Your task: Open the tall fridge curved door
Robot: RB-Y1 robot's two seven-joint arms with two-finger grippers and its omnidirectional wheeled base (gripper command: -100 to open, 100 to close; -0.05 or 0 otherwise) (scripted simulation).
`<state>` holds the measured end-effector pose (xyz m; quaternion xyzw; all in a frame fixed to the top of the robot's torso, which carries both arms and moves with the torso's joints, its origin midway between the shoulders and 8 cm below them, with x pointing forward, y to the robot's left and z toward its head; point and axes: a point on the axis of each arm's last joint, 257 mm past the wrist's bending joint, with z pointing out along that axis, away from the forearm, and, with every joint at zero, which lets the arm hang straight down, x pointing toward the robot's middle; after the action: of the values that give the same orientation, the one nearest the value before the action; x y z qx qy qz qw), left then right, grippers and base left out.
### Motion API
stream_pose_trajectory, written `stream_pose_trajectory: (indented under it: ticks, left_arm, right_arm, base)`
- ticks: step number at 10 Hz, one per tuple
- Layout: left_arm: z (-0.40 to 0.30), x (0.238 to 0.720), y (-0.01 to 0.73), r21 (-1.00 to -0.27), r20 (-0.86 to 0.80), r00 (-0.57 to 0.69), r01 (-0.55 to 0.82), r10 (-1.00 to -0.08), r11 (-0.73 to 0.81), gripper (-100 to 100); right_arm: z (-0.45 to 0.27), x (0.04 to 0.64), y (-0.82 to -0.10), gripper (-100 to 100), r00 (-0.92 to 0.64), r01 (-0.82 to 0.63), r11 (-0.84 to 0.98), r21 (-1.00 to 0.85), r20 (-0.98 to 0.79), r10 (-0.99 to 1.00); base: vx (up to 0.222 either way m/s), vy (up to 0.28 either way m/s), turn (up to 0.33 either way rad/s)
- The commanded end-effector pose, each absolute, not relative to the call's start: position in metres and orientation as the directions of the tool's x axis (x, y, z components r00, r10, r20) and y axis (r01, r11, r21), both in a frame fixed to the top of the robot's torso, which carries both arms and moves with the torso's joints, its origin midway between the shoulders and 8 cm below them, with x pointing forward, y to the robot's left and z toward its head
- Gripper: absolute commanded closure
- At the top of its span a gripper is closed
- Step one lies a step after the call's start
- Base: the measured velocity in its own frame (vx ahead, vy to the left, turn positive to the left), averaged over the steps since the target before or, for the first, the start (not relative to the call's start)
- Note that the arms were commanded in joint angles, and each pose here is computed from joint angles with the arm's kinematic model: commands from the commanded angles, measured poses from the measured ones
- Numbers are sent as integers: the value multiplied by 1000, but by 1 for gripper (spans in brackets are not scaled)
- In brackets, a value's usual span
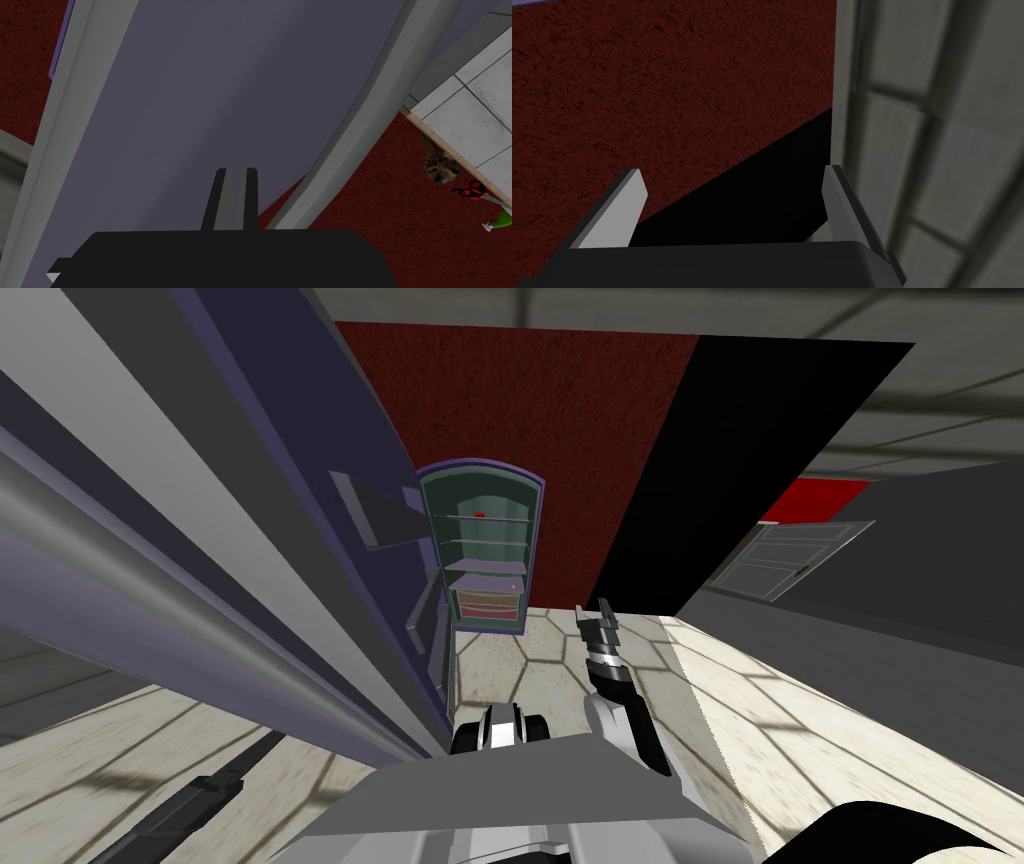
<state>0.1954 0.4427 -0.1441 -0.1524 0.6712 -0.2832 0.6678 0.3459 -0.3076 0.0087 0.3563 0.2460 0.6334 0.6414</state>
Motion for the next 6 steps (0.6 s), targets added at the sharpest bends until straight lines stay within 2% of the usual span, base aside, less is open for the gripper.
stream_pose_trajectory:
  ticks: [1,5,6]
  left_arm:
    - [-135,196,430,-588,-807,-75,210,-586,781,-100]
    - [-129,193,424,-594,-802,-94,222,-590,773,-100]
    - [-136,192,437,-593,-804,-89,179,-587,785,-100]
  right_arm:
    - [9,346,-308,0,77,-637,-56,769,136,988]
    - [9,346,-308,0,77,-637,-56,769,136,988]
    - [9,346,-308,0,77,-637,-56,769,136,988]
  base:
    - [-3,21,2]
    - [-1,29,15]
    - [-7,32,9]
